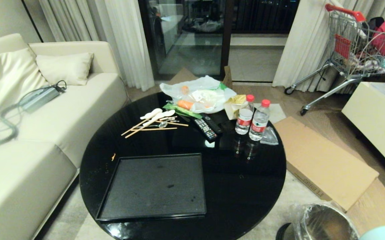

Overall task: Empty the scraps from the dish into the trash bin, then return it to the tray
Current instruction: Put the bowl back to the table

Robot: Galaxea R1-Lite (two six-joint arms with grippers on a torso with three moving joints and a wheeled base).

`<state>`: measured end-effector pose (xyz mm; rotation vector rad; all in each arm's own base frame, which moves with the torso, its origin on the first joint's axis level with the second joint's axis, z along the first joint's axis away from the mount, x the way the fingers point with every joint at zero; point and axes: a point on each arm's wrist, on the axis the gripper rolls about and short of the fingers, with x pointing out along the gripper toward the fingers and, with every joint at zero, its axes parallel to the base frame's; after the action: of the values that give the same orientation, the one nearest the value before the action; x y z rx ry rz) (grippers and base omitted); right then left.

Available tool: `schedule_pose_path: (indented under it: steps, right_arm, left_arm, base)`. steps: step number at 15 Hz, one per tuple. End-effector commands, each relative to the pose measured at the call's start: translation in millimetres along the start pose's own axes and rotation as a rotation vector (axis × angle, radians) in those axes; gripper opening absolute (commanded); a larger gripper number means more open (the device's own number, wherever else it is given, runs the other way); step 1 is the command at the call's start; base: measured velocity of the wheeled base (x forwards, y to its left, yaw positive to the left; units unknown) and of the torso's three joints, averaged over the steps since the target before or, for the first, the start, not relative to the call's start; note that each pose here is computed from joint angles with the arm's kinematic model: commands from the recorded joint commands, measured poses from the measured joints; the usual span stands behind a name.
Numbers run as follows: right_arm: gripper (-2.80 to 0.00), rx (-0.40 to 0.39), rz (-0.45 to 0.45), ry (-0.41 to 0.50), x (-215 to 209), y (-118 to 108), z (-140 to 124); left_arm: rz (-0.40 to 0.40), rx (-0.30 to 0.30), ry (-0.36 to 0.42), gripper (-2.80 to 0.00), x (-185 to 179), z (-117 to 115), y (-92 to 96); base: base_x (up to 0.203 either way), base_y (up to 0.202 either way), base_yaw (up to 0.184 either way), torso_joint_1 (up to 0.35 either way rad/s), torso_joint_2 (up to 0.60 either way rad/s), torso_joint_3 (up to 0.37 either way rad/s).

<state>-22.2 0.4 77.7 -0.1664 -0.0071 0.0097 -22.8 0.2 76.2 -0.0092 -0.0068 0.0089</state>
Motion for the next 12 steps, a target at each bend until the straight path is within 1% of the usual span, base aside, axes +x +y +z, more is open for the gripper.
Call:
schedule_pose_path:
  steps: [1, 3, 5, 6, 7, 9, 12]
  right_arm:
    - [-2.80, 0.001, 0.030, 0.049, 7, -2, 15]
    - [-2.80, -0.010, 0.119, 0.072, 17, -5, 42]
    - [-2.80, -0.029, 0.248, 0.101, 33, -7, 67]
    - [-2.80, -0.040, 0.331, 0.118, 43, -7, 77]
    - [-2.80, -0.059, 0.408, 0.142, 54, -6, 82]
    - [-2.80, -0.112, 0.531, 0.203, 75, -4, 85]
    - [-2.80, -0.154, 0.728, 0.297, 110, 8, 87]
  left_arm:
    - [0.000, 0.000, -0.001, -2.80, 0, 0, 0.0]
    - [0.000, 0.000, -0.001, -2.80, 0, 0, 0.0]
    - [0.000, 0.000, -0.001, -2.80, 0, 0, 0.0]
    - [0.000, 0.000, -0.001, -2.80, 0, 0, 0.0]
    - [0.000, 0.000, -0.001, -2.80, 0, 0, 0.0]
    - [0.000, 0.000, -0.001, -2.80, 0, 0, 0.0]
    - [0.000, 0.000, -0.001, -2.80, 0, 0, 0.0]
  base:
    - [0.000, 0.000, 0.000, 0.000, 0.00, 0.000]
    - [0.000, 0.000, 0.000, 0.000, 0.00, 0.000]
    - [0.000, 0.000, 0.000, 0.000, 0.00, 0.000]
    - [0.000, 0.000, 0.000, 0.000, 0.00, 0.000]
    - [0.000, 0.000, 0.000, 0.000, 0.00, 0.000]
    - [0.000, 0.000, 0.000, 0.000, 0.00, 0.000]
    - [0.000, 0.000, 0.000, 0.000, 0.00, 0.000]
